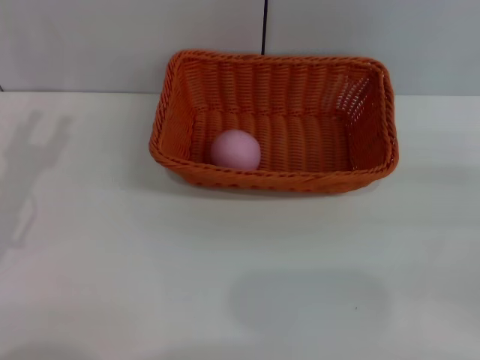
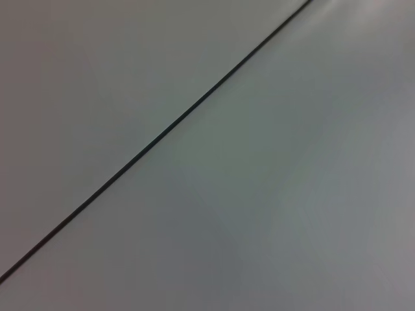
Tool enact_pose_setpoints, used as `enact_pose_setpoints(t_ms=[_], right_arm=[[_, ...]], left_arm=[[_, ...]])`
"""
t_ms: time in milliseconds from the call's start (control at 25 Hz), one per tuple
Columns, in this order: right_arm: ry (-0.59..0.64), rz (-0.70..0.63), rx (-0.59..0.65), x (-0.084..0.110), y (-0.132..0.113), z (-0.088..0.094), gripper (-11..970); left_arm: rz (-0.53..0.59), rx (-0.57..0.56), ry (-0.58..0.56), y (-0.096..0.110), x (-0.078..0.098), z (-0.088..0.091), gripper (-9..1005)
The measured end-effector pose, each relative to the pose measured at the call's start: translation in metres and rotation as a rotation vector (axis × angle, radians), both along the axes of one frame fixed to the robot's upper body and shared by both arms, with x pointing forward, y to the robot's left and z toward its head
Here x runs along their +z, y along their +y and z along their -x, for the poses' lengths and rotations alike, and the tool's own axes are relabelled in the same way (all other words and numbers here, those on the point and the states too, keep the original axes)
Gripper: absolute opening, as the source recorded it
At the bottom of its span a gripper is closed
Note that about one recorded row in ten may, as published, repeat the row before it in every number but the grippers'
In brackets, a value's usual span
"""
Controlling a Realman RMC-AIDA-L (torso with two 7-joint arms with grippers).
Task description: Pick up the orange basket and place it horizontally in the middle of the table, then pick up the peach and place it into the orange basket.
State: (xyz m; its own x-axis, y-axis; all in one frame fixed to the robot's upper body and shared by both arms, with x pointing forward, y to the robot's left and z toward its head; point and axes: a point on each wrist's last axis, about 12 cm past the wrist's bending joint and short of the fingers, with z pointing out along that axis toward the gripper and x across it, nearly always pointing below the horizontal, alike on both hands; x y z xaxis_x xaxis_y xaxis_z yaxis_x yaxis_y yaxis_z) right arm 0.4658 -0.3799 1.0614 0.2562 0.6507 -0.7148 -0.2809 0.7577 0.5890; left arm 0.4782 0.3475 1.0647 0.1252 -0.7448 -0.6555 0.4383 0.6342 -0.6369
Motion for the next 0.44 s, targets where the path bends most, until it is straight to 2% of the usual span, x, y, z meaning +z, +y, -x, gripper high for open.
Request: enact_pose_setpoints(t_ms=[240, 440], right_arm=[[0.027, -0.024, -0.043, -0.0052, -0.0032, 0.0019, 630], [0.031, -0.067, -0.106, -0.0078, -0.0077, 0.0021, 630]], left_arm=[[0.002, 0.012, -0.004, 0.0029, 0.0010, 0.0004, 846], [0.034, 0.075, -0.021, 0.0067, 0.0013, 0.0004, 844]])
